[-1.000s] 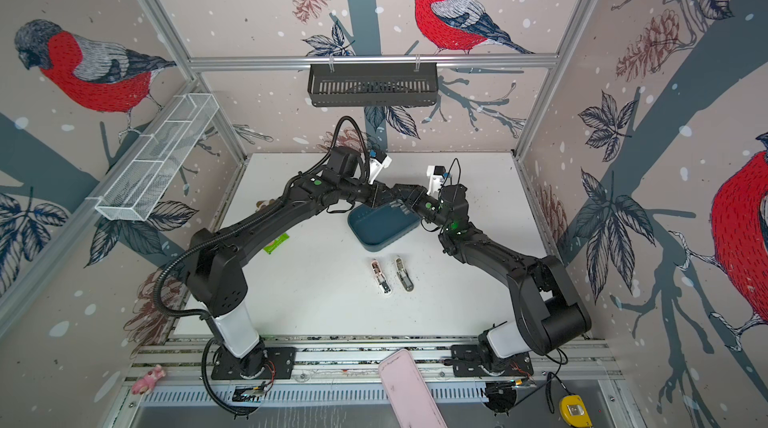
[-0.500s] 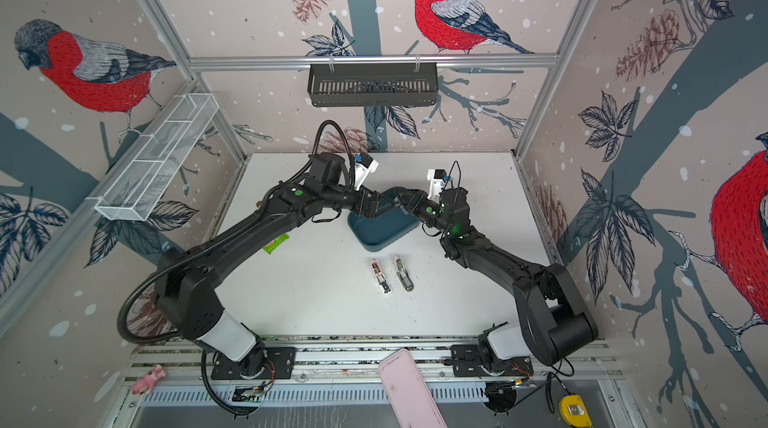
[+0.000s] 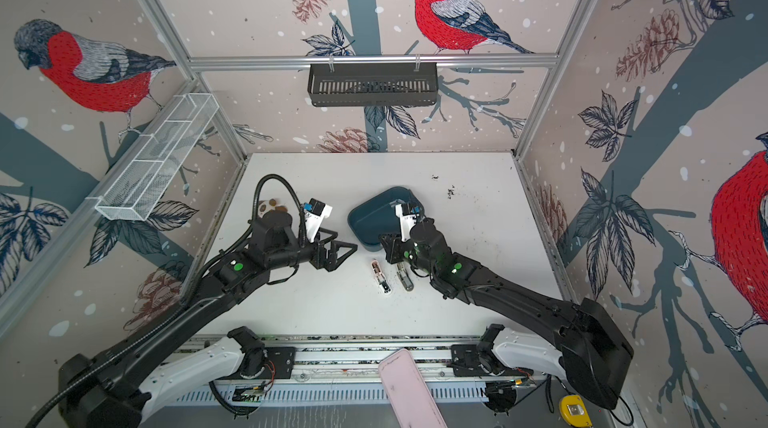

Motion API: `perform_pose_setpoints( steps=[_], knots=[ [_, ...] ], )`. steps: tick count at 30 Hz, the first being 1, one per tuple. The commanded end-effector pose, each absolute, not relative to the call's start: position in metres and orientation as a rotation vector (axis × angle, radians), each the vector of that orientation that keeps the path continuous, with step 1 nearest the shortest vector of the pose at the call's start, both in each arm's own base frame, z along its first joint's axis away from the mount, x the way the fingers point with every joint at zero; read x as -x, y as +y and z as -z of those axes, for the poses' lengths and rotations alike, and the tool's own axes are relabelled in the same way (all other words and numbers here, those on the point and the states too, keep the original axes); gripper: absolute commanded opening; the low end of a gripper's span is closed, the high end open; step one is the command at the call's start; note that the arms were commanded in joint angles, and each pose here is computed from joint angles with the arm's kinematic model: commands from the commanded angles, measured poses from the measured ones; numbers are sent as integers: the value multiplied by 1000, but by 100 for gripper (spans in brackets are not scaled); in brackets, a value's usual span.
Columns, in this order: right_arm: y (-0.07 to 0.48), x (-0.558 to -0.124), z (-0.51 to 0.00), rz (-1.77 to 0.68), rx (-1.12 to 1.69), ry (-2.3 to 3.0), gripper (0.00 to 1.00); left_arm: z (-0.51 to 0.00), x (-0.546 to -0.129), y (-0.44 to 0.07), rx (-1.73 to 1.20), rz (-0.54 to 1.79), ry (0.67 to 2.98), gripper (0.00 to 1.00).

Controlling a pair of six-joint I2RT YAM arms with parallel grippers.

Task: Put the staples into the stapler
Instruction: 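Lower the right gripper to the pink stapler while the left gripper withdraws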

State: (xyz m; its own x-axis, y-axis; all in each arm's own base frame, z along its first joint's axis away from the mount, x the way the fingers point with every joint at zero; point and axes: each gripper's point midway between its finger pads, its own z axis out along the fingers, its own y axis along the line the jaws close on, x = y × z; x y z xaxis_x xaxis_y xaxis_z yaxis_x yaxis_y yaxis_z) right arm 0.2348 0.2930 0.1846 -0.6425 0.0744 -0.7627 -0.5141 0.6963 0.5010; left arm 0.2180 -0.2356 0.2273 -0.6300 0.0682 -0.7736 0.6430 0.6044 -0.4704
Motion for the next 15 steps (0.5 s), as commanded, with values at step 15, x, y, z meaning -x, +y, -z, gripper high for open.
perform_pose_setpoints(
  steps=[15],
  knots=[
    [292, -200, -105, -515, 593, 2147, 16, -215, -214, -237, -492, 1073, 2060, 98]
  ],
)
